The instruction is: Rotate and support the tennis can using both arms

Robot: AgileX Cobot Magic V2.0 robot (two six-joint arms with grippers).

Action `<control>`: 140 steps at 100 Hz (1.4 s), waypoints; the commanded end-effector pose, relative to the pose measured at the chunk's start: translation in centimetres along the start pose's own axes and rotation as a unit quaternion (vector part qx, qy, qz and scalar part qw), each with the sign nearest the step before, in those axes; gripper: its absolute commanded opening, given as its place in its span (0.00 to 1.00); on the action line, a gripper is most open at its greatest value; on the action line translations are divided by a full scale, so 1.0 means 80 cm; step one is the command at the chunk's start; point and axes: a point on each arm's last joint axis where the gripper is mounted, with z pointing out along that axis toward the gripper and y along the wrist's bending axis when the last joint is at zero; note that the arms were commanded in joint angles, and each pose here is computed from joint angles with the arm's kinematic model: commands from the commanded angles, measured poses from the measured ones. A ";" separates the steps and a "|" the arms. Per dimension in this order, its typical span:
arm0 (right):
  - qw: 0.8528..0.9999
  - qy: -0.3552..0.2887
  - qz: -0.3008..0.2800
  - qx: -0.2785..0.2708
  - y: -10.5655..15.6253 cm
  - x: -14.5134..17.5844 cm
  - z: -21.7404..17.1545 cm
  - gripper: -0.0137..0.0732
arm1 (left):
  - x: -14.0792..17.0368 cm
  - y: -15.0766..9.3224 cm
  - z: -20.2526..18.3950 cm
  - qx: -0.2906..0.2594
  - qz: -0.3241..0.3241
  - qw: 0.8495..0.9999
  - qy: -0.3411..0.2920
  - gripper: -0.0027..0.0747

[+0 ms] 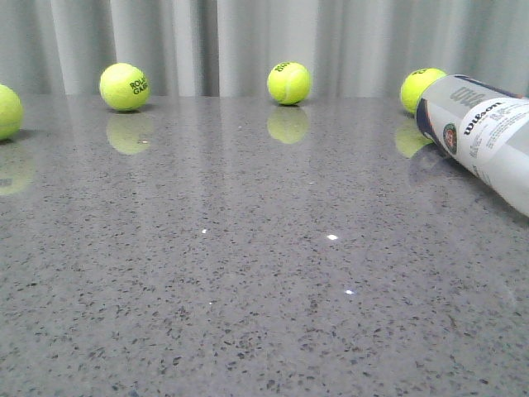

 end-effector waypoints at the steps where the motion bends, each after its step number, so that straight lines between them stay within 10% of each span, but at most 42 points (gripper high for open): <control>1: 1.000 -0.010 0.010 -0.006 0.002 -0.025 0.005 0.72 | 0.010 0.000 0.001 -0.002 -0.003 1.000 -0.029 0.01; 9: 0.999 0.014 0.028 -0.015 0.005 -0.034 0.014 0.93 | 0.010 0.000 0.001 -0.002 -0.003 1.000 -0.029 0.01; 108: 0.940 0.322 0.058 -0.099 0.069 -0.040 0.202 0.84 | 0.010 0.000 0.001 -0.002 -0.003 1.000 -0.029 0.01; 130: 0.939 0.325 0.054 -0.100 0.069 -0.039 0.203 0.39 | 0.010 0.000 0.001 -0.002 -0.003 1.000 -0.029 0.01; 140: 0.938 0.327 0.029 -0.113 0.074 -0.041 0.200 0.36 | 0.010 0.000 0.001 -0.002 -0.003 1.000 -0.029 0.01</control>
